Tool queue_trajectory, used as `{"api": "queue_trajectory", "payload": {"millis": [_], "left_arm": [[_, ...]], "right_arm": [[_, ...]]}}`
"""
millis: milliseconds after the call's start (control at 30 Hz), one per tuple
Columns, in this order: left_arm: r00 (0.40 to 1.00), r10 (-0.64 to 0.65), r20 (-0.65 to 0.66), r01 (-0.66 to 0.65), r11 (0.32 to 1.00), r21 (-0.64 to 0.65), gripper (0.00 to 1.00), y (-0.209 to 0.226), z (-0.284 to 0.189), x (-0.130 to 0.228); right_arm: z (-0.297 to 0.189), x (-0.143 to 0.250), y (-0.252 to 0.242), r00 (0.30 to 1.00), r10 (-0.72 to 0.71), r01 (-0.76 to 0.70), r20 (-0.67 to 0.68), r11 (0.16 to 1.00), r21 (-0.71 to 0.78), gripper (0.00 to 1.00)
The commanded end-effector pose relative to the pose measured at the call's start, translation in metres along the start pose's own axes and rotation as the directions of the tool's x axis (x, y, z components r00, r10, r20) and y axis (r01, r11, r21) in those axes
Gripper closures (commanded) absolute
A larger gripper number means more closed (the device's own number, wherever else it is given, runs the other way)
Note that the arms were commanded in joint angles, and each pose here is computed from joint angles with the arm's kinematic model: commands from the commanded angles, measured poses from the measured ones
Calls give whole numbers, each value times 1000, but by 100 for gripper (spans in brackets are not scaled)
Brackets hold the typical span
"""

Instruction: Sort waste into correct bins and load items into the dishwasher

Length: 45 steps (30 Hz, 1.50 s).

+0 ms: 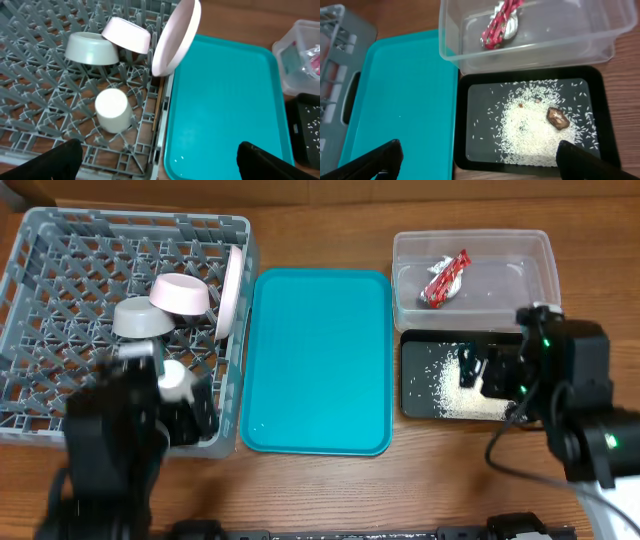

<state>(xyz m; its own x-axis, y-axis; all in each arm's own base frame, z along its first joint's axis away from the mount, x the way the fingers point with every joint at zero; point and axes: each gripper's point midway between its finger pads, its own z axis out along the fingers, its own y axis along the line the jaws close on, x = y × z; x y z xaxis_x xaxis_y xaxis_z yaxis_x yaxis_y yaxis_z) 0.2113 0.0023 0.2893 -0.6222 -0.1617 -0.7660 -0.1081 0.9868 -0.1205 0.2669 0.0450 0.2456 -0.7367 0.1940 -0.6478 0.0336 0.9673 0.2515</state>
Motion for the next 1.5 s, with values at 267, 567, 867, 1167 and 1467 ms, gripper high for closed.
{"api": "queue_trajectory", "payload": {"millis": [267,567,867,1167,1467], "left_arm": [[1000,13,21,-13,1000,-7,0,6,-11,25],[999,13,-44,-14,1000,-17,0,8,-11,41],[999,13,-50,-14,1000,-18,0,8,-11,42],[999,13,-50,-14,1000,-18,0,8,-11,42],[999,13,-50,-14,1000,-18,0,8,-11,42]], "right_arm": [[-13,-4,-5,999,3,-4,53,1000,22,0],[11,2,-9,999,11,-9,-32,999,47,0],[31,4,-19,997,14,-5,-80,995,102,0],[6,-36,-9,938,-15,14,345,1000,6,0],[-11,-5,-18,739,10,60,674,995,-81,0]]}}
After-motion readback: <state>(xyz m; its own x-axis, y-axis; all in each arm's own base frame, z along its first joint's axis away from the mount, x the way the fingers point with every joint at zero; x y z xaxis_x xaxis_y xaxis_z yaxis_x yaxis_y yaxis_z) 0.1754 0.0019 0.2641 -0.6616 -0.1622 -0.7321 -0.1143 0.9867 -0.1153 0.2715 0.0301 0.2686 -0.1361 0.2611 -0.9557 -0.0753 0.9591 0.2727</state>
